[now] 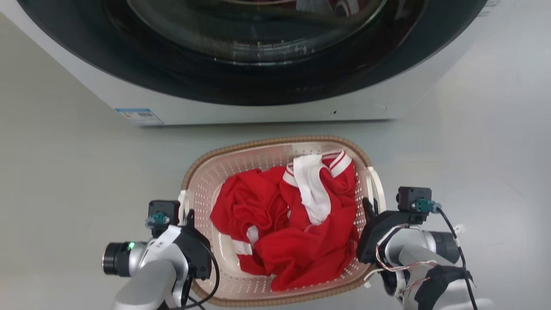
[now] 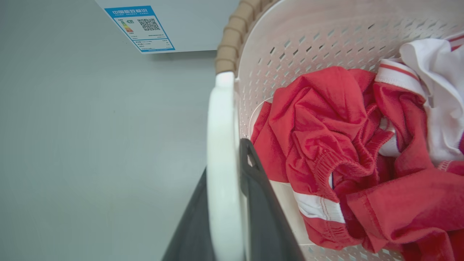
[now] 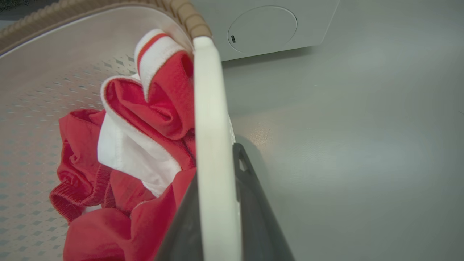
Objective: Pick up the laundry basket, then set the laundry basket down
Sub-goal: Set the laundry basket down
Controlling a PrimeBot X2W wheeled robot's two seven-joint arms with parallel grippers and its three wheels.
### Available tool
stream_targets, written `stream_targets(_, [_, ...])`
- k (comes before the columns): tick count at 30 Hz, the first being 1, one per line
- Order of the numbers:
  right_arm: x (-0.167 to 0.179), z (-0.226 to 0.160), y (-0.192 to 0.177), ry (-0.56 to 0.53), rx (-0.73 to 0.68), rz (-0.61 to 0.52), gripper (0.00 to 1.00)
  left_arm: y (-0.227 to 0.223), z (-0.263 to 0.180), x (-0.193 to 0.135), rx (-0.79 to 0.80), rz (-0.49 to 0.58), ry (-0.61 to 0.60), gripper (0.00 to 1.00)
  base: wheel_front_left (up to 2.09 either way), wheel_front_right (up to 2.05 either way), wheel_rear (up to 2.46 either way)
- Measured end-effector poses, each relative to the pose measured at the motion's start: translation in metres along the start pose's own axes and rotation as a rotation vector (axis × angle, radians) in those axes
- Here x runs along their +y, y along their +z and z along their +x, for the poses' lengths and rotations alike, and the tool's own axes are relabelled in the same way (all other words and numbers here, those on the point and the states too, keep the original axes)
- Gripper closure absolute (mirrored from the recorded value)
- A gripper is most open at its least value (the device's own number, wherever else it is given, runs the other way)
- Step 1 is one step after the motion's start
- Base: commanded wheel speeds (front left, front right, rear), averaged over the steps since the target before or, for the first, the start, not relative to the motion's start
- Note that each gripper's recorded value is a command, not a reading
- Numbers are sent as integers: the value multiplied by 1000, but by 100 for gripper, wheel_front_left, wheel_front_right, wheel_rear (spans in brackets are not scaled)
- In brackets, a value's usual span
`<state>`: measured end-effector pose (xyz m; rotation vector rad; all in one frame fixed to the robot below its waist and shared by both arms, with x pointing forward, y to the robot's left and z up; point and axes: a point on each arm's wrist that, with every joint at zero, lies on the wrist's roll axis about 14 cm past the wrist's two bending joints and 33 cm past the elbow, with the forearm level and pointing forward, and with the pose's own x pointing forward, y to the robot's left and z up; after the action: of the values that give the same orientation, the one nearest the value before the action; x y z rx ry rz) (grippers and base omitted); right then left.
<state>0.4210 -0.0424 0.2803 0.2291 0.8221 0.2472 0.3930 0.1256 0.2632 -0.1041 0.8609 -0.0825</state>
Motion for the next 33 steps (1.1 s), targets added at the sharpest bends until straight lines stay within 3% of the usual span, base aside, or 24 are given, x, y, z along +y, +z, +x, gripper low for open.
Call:
stream_targets(21, [-32,89,-15,-14,64,2,100,-6,85,10,43,12,10,100,0,0,0])
stream_targets(33, [-40,115,-41,-8,114,15,100,-17,113,20,61,35,24,100,0,0,0])
